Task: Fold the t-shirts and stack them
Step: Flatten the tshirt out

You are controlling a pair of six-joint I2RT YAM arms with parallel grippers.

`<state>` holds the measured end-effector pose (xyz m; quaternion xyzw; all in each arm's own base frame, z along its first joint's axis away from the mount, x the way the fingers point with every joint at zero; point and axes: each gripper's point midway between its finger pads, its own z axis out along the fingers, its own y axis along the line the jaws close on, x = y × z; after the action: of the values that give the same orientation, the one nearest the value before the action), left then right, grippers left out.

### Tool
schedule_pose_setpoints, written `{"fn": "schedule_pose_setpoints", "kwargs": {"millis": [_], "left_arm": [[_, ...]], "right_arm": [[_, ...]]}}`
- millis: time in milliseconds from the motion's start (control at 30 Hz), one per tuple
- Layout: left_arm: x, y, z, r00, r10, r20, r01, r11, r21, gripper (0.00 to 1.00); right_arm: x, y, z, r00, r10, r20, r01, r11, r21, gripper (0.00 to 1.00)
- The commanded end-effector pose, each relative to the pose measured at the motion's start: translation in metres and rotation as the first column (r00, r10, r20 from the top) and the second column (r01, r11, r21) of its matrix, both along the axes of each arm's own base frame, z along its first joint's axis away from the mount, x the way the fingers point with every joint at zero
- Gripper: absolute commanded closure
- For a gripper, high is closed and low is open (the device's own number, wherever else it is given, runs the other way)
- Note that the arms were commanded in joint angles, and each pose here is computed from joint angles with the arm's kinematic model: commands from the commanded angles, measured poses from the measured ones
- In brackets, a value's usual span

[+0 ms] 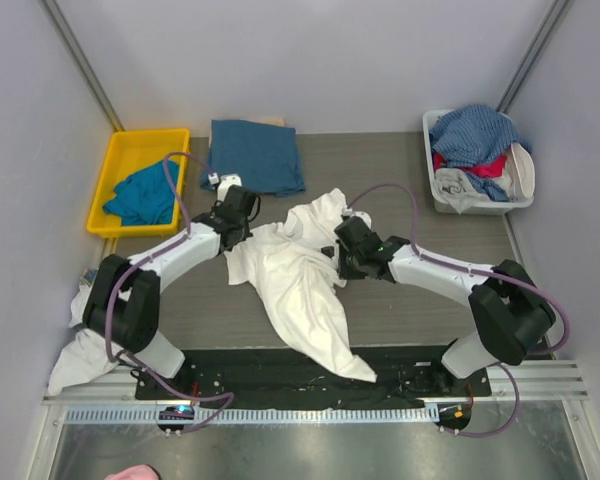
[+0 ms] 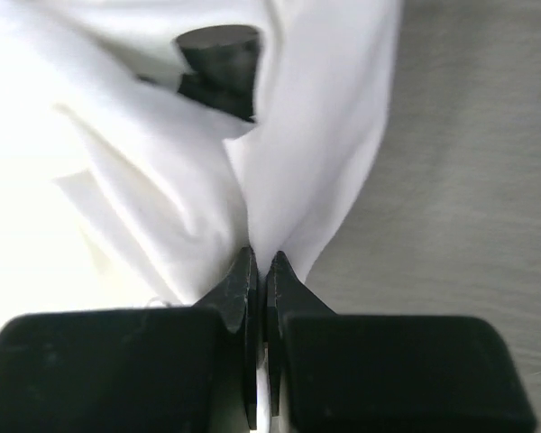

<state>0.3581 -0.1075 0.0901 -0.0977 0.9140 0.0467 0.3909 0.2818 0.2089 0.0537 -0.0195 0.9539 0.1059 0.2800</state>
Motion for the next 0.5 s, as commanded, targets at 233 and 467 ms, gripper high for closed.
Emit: {"fn": "schedule_pose_setpoints", "kwargs": {"millis": [233,467], "left_arm": [[0.143,-0.06,0.055,0.977,-0.152,0.149,0.145,0.988,0.056,1.0],[0.197,-0.096,0.071,0.953,-0.248,0.174,0.241,0.969,0.06,1.0]], "right_arm": [[-0.079,0.084,0.031,0.996,0.091,-0.003,-0.089,0.98,0.177,0.99],[-0.095,0.114,0.047,0.986,0.159,0.041,-0.164,0.966,0.197,0.99]]}}
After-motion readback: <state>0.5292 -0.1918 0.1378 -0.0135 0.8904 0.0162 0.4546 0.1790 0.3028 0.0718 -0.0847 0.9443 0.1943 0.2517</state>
